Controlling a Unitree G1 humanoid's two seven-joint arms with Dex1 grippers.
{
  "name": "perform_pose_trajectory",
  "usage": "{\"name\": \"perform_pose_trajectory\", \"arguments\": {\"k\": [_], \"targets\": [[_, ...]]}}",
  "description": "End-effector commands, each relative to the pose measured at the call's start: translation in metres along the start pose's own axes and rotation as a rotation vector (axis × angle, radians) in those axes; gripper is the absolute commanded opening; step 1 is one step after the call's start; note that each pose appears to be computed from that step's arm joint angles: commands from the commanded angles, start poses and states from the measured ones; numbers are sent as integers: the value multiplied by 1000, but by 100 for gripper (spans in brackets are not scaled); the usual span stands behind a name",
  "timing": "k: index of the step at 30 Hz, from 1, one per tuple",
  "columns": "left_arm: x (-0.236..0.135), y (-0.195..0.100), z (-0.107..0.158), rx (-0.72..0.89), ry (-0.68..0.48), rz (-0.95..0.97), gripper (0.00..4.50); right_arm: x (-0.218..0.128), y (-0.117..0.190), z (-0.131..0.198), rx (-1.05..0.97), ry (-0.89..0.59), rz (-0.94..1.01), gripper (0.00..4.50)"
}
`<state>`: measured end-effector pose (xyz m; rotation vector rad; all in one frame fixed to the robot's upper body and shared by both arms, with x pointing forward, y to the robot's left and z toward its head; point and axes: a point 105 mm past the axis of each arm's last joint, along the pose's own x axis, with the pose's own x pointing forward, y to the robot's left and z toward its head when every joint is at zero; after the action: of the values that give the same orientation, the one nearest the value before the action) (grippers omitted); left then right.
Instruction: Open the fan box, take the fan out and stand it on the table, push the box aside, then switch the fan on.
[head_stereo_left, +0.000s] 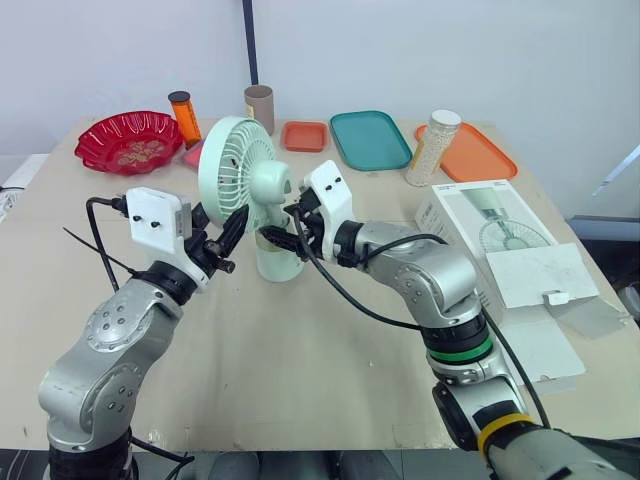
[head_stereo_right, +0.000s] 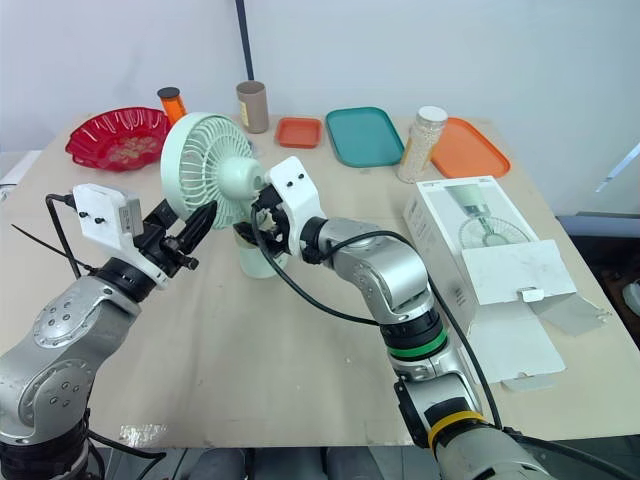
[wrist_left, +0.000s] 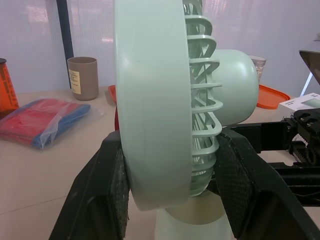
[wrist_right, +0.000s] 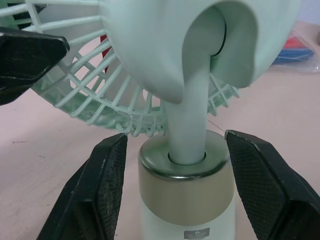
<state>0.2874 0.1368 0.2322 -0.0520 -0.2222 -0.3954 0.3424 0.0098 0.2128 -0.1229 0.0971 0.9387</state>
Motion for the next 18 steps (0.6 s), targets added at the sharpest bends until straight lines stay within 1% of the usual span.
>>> {"name": "perform_pose_trajectory", "arguments": {"k": [1, 18], "targets": [[-2, -7, 23, 30, -100, -20, 189, -3, 0, 17, -27, -61, 0, 338], [0, -10, 24, 29, -102, -23, 189, -1, 1, 18, -30, -70, 7, 338]]}}
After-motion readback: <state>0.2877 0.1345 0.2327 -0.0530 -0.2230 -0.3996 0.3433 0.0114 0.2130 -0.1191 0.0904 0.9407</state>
